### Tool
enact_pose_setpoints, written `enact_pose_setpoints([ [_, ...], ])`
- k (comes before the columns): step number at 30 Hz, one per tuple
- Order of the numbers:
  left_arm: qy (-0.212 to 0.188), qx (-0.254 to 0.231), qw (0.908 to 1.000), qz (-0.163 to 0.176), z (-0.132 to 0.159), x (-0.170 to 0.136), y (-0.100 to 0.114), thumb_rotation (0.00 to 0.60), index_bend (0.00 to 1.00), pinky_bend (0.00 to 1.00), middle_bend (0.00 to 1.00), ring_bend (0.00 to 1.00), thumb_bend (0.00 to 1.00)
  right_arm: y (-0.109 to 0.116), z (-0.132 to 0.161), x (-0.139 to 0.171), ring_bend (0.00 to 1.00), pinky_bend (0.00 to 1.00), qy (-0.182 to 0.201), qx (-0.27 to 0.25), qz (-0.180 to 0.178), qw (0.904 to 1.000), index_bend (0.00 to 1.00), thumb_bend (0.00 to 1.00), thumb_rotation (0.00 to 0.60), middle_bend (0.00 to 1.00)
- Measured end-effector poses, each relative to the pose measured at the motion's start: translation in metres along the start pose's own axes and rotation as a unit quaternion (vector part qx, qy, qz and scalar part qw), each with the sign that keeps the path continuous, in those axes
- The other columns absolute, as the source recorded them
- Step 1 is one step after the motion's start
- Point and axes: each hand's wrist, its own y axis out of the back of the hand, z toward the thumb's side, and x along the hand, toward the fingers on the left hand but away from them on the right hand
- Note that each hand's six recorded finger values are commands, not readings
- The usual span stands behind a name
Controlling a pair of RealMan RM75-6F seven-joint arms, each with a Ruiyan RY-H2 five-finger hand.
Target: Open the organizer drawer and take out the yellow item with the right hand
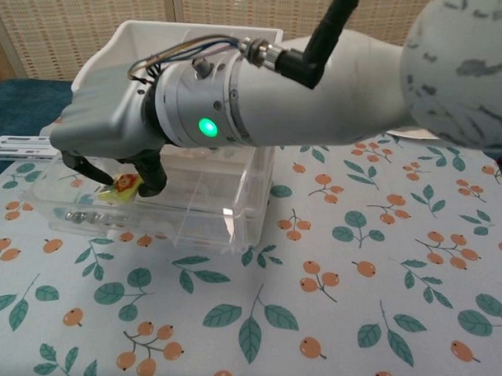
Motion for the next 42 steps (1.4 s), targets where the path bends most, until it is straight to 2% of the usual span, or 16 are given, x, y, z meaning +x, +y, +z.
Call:
enact_pose_setpoints([
  [8, -0.002, 0.000, 1.0000, 0.000, 0.001, 0.001, 0.000, 0.600, 0.00, 0.13, 0.00, 0.04, 0.29, -0.003, -0.001, 0.000, 1.00, 1.00, -0.004, -0.003, -0.003, 1.0000, 0.49, 0.47, 0.600, 0.96],
  [20, 0.001, 0.000, 1.0000, 0.003, 0.000, 0.000, 0.002, 0.600, 0.00, 0.13, 0.00, 0.04, 0.29, -0.005, -0.002, 0.002, 1.00, 1.00, -0.008, -0.010, -0.011, 0.9999, 0.60, 0.53, 0.600, 0.97],
  [27, -0.002, 0.000, 1.0000, 0.003, 0.001, 0.000, 0.003, 0.600, 0.00, 0.13, 0.00, 0.04, 0.29, 0.003, -0.006, 0.007, 1.00, 1.00, -0.013, -0.020, -0.028, 0.9993, 0.64, 0.53, 0.600, 0.98],
  [42, -0.007, 0.002, 0.9999, 0.011, 0.004, 0.002, 0.008, 0.600, 0.00, 0.13, 0.00, 0.04, 0.29, 0.024, -0.018, 0.036, 1.00, 1.00, -0.024, -0.038, -0.083, 0.9955, 0.66, 0.53, 0.600, 0.98],
])
